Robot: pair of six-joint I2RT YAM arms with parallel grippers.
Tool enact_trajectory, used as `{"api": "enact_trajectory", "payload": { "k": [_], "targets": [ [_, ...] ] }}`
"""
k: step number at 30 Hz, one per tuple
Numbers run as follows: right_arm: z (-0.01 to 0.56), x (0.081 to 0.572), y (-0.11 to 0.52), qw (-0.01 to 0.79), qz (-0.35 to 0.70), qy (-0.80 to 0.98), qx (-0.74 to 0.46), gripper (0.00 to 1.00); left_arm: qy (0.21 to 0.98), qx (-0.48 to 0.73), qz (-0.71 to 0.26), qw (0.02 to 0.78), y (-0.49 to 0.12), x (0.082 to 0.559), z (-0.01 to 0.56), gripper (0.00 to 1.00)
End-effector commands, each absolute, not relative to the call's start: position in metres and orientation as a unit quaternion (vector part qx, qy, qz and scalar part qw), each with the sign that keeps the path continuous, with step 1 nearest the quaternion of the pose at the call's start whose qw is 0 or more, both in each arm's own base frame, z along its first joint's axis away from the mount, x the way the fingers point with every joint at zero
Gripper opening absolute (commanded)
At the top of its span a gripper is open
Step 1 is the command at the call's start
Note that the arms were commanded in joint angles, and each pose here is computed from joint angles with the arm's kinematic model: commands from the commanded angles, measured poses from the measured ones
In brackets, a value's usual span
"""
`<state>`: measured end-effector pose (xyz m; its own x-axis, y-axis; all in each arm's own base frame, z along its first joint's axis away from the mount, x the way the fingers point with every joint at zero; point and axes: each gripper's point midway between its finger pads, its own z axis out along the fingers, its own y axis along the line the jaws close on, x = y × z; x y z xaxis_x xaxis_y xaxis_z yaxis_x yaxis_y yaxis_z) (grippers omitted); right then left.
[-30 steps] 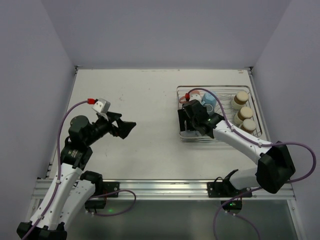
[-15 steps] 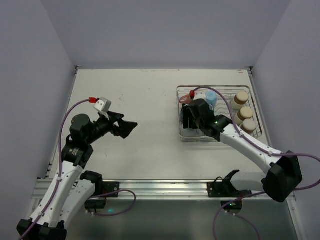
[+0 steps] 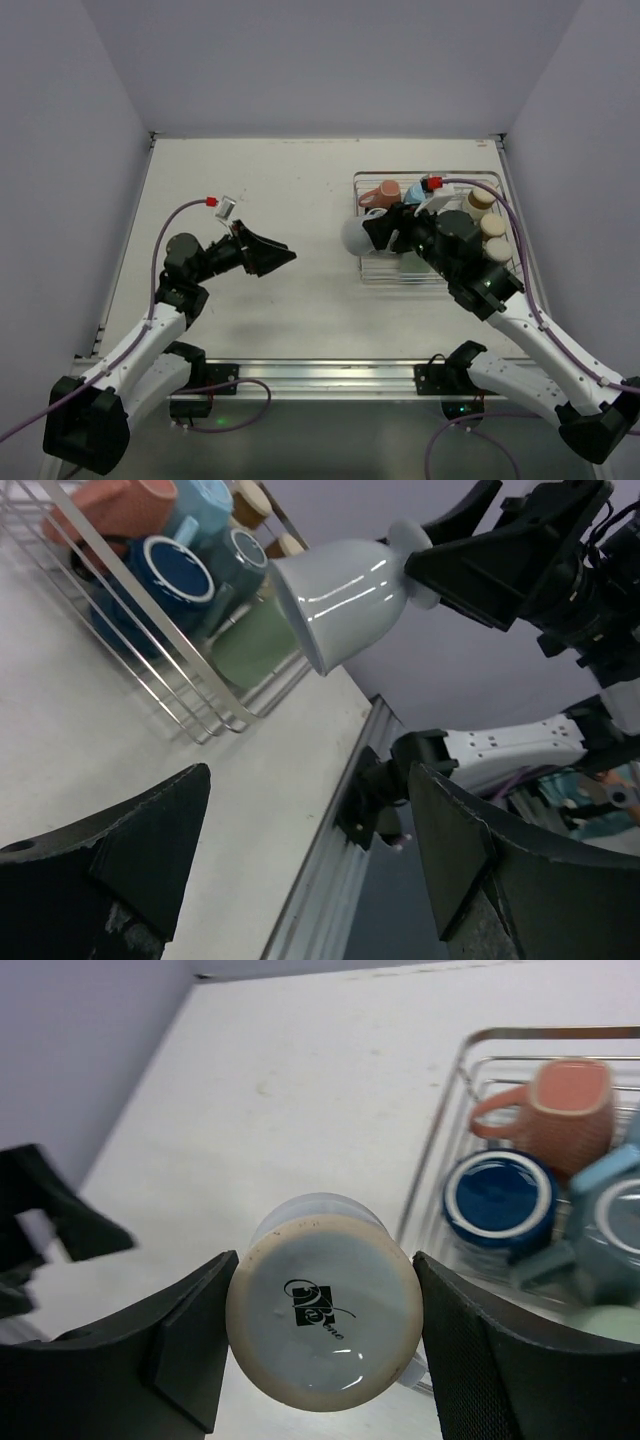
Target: Unload the cups from the dish rack
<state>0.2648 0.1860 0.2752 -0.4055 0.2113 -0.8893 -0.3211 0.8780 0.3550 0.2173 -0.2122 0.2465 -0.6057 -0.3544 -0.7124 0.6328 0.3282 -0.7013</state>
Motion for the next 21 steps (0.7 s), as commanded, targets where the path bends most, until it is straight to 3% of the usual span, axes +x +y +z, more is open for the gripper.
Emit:
{"api": "enact_trajectory", "payload": {
  "k": [1,8,15,17,21],
  "targets": [
    [0.347,0.247,0.237,0.565,0.442,0.696,-0.046,0.22,0.629,0.113,-0.656,0.400,-0.232,0.195,0.281,0.84],
    [0.359,0.229,0.275,0.501,0.565,0.652,-0.061,0.21,0.614,0.125,-0.682,0.377,-0.260,0.184,0.289,0.84],
    [0.342,0.223,0.294,0.447,0.612,0.649,-0.062,0.20,0.607,0.130,-0.691,0.371,-0.272,0.179,0.290,0.79],
    [0.335,0.220,0.300,0.429,0.628,0.646,-0.059,0.20,0.602,0.125,-0.692,0.379,-0.271,0.181,0.291,0.75],
    [0.314,0.220,0.304,0.406,0.646,0.645,-0.039,0.19,0.590,0.114,-0.692,0.399,-0.271,0.188,0.298,0.50]
  ]
}}
